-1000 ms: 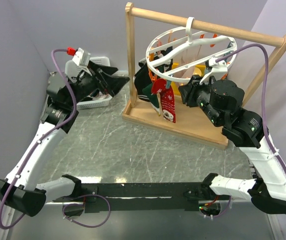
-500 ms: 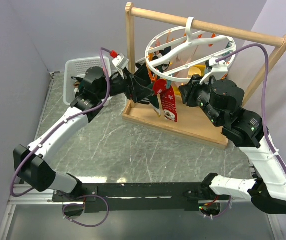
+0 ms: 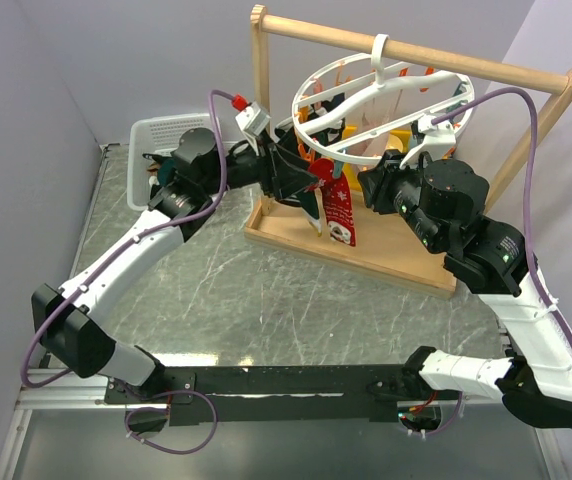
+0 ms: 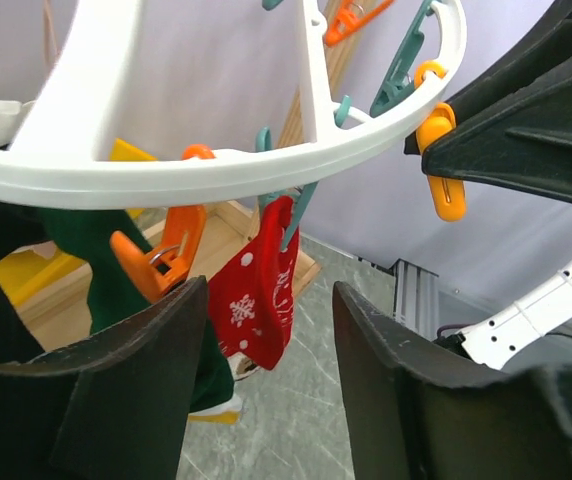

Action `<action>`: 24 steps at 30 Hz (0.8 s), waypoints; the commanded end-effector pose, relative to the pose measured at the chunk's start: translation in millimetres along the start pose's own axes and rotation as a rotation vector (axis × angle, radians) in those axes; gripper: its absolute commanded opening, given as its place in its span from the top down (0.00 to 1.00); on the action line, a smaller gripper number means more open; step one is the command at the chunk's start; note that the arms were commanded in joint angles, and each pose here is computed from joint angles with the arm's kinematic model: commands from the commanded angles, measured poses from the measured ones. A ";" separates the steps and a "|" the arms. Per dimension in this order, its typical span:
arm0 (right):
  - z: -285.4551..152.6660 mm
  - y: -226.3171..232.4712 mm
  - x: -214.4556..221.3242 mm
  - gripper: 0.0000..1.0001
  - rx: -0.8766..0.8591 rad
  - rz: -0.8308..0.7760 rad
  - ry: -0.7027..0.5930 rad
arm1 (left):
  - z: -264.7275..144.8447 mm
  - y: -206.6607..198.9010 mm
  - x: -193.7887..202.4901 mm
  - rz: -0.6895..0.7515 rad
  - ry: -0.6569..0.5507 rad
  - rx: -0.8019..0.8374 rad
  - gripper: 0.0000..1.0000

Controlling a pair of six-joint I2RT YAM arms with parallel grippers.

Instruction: Remove the socks clipped to the hanger

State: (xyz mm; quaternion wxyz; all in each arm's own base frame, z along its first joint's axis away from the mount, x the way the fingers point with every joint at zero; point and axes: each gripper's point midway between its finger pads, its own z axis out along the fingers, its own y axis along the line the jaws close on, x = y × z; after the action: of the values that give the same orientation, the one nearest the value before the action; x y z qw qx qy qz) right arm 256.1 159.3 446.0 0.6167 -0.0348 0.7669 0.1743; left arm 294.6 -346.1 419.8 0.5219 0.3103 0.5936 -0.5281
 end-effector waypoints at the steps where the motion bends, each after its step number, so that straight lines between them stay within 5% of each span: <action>1: -8.3 -4.4 -3.1 0.68 0.004 -0.005 -0.003 | 6.7 -16.5 -16.2 0.055 -0.024 0.047 0.45; 12: -11.0 -14.8 2.4 0.66 0.045 -0.018 0.006 | 8.0 -28.7 -20.4 0.053 -0.045 0.015 0.99; 19: -21.8 -26.3 7.1 0.39 0.072 -0.016 0.003 | 4.7 -62.9 -32.3 0.075 -0.069 0.048 0.99; 24: -32.7 -22.8 0.2 0.37 0.040 0.000 0.007 | 8.6 -86.8 -30.2 0.076 -0.063 0.083 0.99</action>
State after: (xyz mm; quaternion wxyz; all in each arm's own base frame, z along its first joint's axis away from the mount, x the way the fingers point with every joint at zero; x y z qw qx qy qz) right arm 240.8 135.4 432.8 0.6091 -0.0320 0.7788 0.1465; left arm 248.8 -374.3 434.5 0.5168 0.3290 0.5810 -0.5358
